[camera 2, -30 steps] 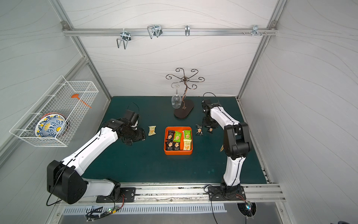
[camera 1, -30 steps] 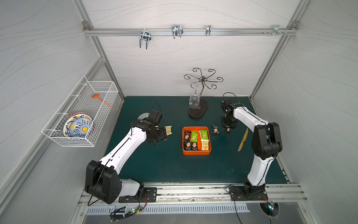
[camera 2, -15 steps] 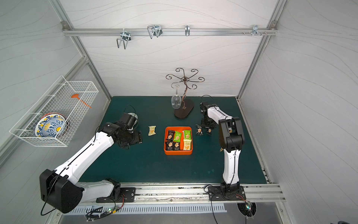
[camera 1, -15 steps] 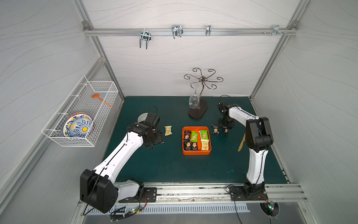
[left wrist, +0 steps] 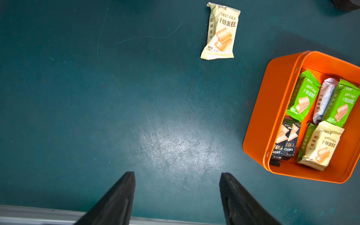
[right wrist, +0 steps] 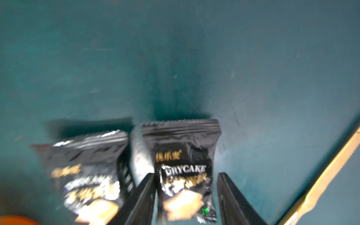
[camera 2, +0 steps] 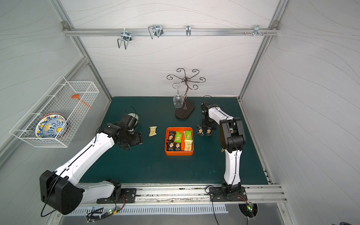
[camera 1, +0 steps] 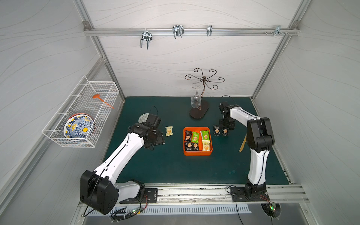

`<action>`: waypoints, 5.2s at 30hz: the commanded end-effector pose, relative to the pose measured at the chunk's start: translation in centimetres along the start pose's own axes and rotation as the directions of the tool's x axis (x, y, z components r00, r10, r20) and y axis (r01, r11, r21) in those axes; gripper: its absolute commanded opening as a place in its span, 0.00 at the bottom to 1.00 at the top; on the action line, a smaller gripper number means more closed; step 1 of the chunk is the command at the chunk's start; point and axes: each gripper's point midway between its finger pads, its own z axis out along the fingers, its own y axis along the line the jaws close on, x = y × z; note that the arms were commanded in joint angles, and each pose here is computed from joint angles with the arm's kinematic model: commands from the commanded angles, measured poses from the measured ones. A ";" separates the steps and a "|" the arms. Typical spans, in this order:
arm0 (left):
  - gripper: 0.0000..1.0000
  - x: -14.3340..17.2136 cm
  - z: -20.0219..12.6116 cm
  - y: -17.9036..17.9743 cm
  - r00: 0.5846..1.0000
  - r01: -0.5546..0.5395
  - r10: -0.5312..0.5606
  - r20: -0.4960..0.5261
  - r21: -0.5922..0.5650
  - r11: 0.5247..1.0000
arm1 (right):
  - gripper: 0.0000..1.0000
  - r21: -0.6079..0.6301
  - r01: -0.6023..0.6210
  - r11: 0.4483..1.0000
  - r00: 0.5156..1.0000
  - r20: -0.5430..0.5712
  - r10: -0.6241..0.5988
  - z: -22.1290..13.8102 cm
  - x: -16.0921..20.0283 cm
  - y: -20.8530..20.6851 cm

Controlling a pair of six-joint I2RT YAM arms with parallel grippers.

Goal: Take the cookies out of the storage box
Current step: Place the cookie at the center of the board, then pick up the cookie from the storage box, then place the cookie at the center of the board.

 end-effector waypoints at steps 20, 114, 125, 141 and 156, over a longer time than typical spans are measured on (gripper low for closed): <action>0.73 -2.4 1.3 -1.7 0.998 -0.055 0.054 0.021 0.045 0.997 | 0.63 -0.281 0.142 0.949 0.984 0.145 -0.104 -11.4 9.9 11.2; 0.75 -1.6 1.8 -0.1 1.000 0.004 -0.002 -0.017 0.100 0.995 | 0.44 -0.068 0.174 0.982 0.983 0.063 -0.170 -8.9 13.1 14.8; 0.74 -1.4 1.5 -0.2 0.999 0.034 -0.032 -0.020 0.111 0.993 | 0.44 -0.137 0.141 0.980 0.987 0.099 -0.128 -11.3 11.2 13.3; 0.74 -1.5 1.5 -0.7 0.997 0.074 -0.070 -0.035 0.131 0.989 | 0.45 -0.064 -0.014 0.998 0.994 0.106 0.021 -7.8 6.1 1.4; 0.74 -1.6 1.3 0.1 0.996 0.087 -0.084 -0.036 0.082 0.993 | 0.46 -0.032 -0.142 0.989 0.985 0.095 0.144 -2.4 -0.3 -6.0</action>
